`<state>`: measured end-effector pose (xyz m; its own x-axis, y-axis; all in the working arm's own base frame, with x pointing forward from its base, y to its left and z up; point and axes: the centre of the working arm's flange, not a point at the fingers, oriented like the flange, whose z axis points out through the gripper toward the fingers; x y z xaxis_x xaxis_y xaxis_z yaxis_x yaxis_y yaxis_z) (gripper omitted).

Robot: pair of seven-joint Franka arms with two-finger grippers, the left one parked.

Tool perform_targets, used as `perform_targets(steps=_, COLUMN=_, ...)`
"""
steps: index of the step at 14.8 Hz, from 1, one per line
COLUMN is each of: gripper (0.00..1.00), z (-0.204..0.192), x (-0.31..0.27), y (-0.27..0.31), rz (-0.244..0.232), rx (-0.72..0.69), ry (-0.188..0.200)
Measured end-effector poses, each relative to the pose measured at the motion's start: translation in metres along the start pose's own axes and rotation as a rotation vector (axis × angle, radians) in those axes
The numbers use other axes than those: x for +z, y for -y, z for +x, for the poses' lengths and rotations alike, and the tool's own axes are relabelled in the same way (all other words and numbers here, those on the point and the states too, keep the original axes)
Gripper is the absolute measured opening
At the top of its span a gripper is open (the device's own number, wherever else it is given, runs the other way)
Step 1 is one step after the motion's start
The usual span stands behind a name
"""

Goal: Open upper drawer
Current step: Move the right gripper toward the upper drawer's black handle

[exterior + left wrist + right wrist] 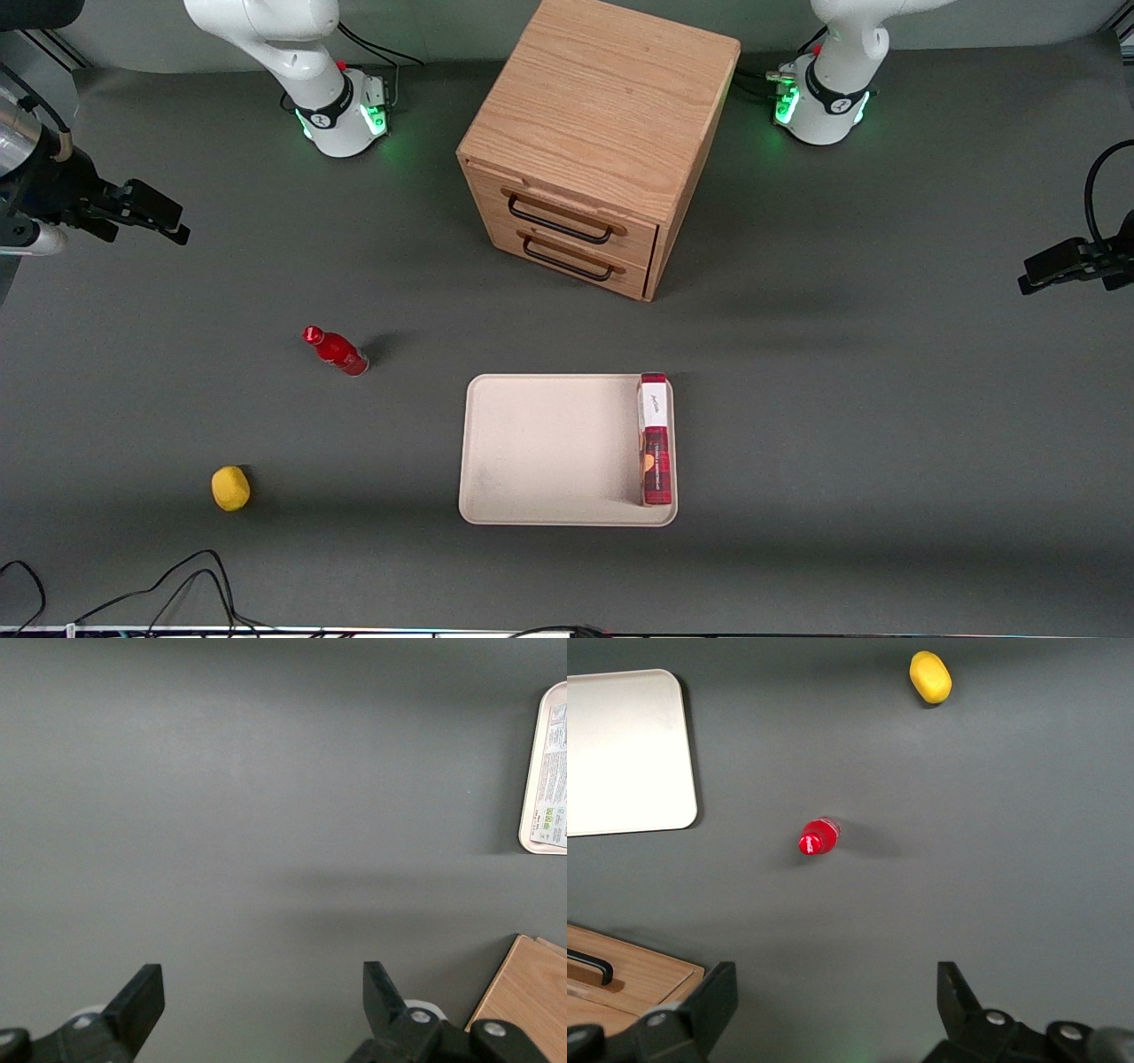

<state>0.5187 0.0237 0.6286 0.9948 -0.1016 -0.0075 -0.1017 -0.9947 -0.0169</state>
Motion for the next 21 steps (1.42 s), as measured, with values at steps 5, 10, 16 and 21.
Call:
perform_targets(steps=5, gripper=1.00, z=0.001, x=0.001, y=0.000, rz=0.000, rx=0.000, ry=0.000)
perform_targets(steps=10, gripper=1.00, z=0.016, x=0.017, y=0.029, rz=0.013, rx=-0.049, ry=-0.030)
perform_targets(steps=16, gripper=1.00, z=-0.005, x=0.013, y=0.129, rz=0.020, rx=-0.230, ry=-0.063)
perform_targets(steps=21, gripper=1.00, z=-0.049, x=0.032, y=0.240, rz=0.039, rx=-0.447, ry=-0.025)
